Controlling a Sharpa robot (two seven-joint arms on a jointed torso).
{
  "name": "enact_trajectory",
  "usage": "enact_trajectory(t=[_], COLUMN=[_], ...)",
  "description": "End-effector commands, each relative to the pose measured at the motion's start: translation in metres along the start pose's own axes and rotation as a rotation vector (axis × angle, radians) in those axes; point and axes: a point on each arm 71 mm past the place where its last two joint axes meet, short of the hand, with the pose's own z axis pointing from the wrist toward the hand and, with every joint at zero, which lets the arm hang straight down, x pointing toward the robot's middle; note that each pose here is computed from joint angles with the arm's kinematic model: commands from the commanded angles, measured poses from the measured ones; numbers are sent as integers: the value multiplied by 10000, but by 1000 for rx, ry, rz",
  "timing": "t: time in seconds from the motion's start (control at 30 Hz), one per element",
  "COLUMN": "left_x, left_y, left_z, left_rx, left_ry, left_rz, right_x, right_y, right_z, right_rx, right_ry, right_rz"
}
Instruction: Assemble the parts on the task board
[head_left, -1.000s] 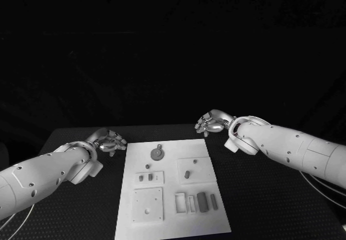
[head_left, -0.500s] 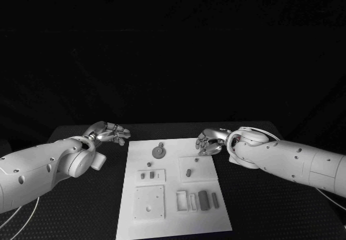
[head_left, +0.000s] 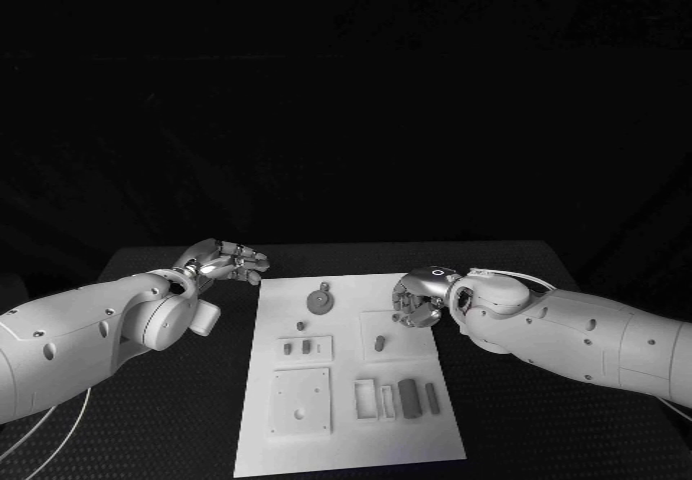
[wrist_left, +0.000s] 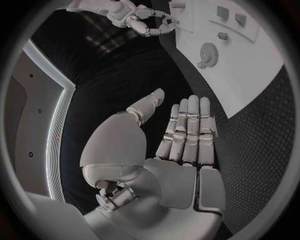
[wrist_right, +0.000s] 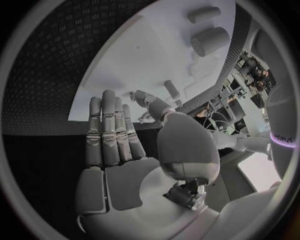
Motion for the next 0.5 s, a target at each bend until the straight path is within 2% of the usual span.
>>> enact_trajectory(t=[0.03, 0.2, 0.5], left_x=[10, 3, 25], left_y=[-28, -26, -33], left_z=[10, 17, 32], left_rx=[21, 19, 19], left_ry=[9, 6, 6], left_rz=[-21, -22, -22], right_x=[-2, 4, 77], right_y=[43, 107, 161], right_z=[7, 28, 67], right_rx=[-1, -16, -24], right_ry=[-15, -25, -6], right_rz=[-54, -60, -67])
